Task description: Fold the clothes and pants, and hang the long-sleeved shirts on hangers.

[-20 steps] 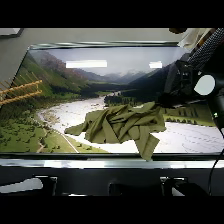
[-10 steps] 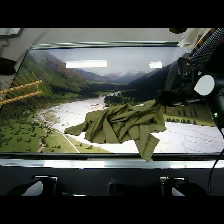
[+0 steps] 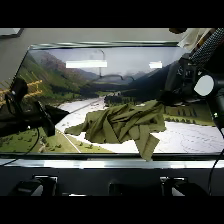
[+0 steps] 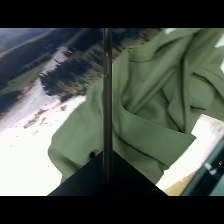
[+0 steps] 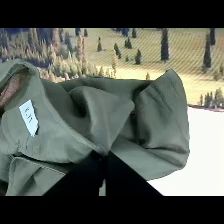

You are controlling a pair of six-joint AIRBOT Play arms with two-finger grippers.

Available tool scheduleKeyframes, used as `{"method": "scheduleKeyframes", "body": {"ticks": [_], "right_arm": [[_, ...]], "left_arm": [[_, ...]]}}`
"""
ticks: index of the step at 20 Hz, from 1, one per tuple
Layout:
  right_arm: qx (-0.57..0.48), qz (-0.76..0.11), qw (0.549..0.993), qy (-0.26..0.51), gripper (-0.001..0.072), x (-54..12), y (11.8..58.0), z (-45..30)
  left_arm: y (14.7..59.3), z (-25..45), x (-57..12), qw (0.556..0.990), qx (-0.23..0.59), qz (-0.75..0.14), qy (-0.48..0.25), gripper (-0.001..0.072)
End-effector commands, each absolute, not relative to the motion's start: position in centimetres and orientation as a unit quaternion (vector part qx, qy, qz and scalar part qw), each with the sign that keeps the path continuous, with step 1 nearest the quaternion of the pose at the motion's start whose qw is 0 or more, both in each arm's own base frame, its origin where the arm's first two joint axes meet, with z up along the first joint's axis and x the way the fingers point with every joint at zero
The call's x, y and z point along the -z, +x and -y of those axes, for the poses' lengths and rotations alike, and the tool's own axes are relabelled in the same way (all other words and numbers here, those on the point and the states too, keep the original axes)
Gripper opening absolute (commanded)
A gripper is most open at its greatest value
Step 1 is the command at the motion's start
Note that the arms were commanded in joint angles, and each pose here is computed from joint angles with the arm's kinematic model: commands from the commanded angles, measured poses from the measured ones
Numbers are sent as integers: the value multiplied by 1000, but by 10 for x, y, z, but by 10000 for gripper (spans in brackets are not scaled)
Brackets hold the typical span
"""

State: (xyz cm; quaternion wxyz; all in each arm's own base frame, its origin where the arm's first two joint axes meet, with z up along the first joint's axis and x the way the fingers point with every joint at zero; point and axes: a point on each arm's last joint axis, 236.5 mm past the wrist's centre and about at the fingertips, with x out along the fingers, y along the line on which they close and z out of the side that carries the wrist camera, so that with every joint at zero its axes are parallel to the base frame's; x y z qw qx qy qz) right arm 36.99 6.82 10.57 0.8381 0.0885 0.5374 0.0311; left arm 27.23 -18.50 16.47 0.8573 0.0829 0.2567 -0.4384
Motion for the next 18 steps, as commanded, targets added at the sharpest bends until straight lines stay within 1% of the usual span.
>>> {"method": "scheduleKeyframes", "body": {"ticks": [1, 6, 12, 18], "right_arm": [[-17, -542, 837, 74, 26, -103, 368, -59], [-9, -546, 835, 68, 26, -102, 366, -55], [1, -543, 837, 66, 26, -102, 368, -50], [1, -535, 842, 69, 26, -104, 371, -51]], "left_arm": [[229, 215, -157, 817, 506, -259, 99, 15], [225, 220, -157, 811, 515, -259, 102, 14], [209, 221, -148, 787, 539, -279, 108, 15], [209, 221, -147, 786, 540, -282, 111, 14]]}}
